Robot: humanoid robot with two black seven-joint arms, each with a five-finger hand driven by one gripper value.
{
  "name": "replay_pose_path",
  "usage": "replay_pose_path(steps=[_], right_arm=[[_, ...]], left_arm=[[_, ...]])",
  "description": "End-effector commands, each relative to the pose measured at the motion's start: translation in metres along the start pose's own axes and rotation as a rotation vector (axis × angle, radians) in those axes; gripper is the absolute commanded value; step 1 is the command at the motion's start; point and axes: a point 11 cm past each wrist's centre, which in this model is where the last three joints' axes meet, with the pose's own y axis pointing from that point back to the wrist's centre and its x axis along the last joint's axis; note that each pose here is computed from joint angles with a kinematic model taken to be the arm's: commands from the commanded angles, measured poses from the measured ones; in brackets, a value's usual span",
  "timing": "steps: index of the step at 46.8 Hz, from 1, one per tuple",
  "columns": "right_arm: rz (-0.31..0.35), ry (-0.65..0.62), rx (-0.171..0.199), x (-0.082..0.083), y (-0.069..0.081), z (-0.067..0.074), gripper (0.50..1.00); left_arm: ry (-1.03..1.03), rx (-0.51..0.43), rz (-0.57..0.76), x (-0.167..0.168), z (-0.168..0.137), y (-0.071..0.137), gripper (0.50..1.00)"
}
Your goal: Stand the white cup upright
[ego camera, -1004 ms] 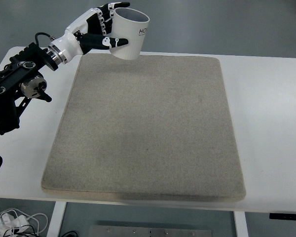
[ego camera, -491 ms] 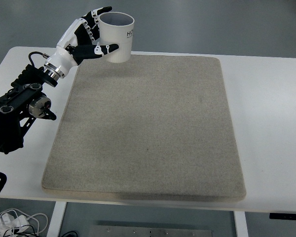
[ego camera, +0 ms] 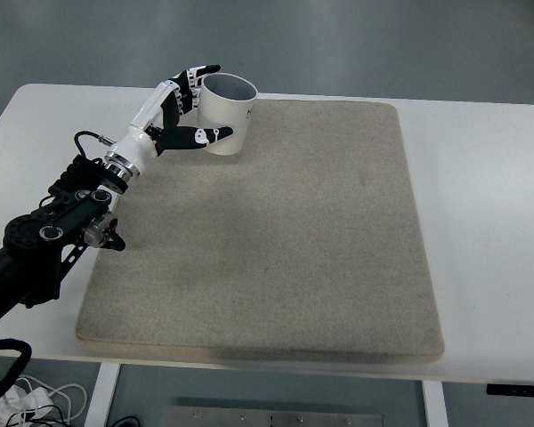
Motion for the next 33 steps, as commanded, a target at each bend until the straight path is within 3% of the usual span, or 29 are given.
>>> replay_pose_path(steps=[1, 31, 33], right_arm=[[0.0, 0.0, 0.0, 0.0, 0.0, 0.0, 0.952], [0.0, 0.0, 0.0, 0.0, 0.0, 0.0, 0.952], [0.0, 0.0, 0.0, 0.0, 0.0, 0.0, 0.952]], left_arm=[[-0.006, 0.002, 0.015, -0.006, -0.002, 0.0, 0.5], [-0.008, 0.091, -0.01, -0.034, -0.038, 0.023, 0.5], [-0.008, 0.093, -0.009, -0.034, -0.039, 0.024, 0.616]])
